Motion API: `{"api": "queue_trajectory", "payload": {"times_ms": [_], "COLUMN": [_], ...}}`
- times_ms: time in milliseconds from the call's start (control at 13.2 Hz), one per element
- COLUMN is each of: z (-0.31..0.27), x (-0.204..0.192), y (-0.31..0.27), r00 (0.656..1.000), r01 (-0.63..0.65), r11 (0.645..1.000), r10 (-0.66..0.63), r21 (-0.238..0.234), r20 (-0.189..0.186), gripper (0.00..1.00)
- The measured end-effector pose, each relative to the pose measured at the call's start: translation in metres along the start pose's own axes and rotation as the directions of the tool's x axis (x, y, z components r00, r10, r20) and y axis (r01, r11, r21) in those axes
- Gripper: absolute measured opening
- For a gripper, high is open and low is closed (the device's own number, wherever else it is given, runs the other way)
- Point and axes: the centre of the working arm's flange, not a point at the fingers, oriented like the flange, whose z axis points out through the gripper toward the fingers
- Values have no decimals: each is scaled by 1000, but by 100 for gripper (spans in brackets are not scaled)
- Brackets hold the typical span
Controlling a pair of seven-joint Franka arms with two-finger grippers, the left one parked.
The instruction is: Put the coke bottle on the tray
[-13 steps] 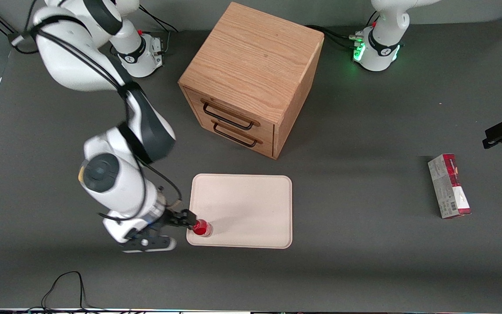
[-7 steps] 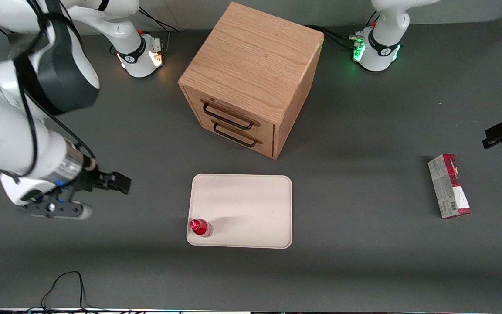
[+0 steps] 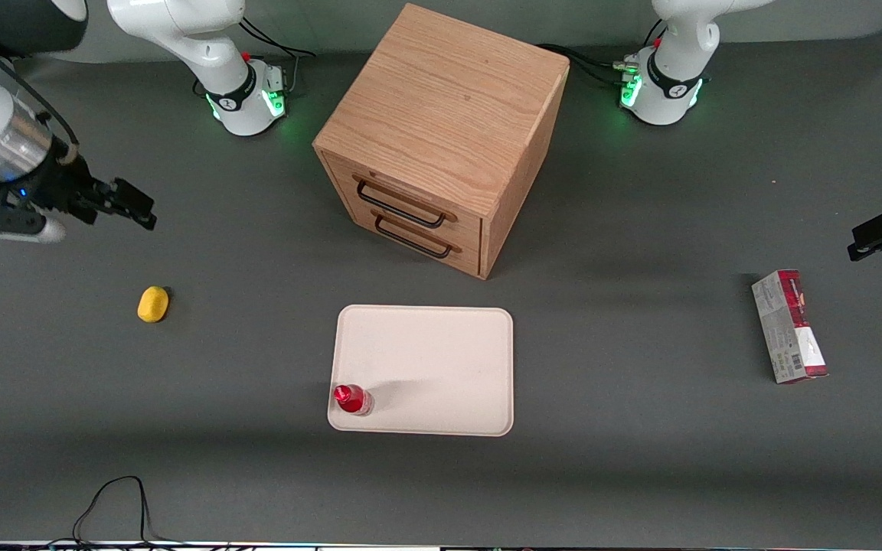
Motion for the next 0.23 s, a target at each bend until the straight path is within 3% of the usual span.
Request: {"api": "queue_trajectory", "payload": {"times_ms": [227], "z": [-6], "x": [-1], "y": [12], "r00": [1000], "r01": [-5], "r11": [1000], "r10": [5], "r21": [3], "r20": [1], "gripper": [100]}}
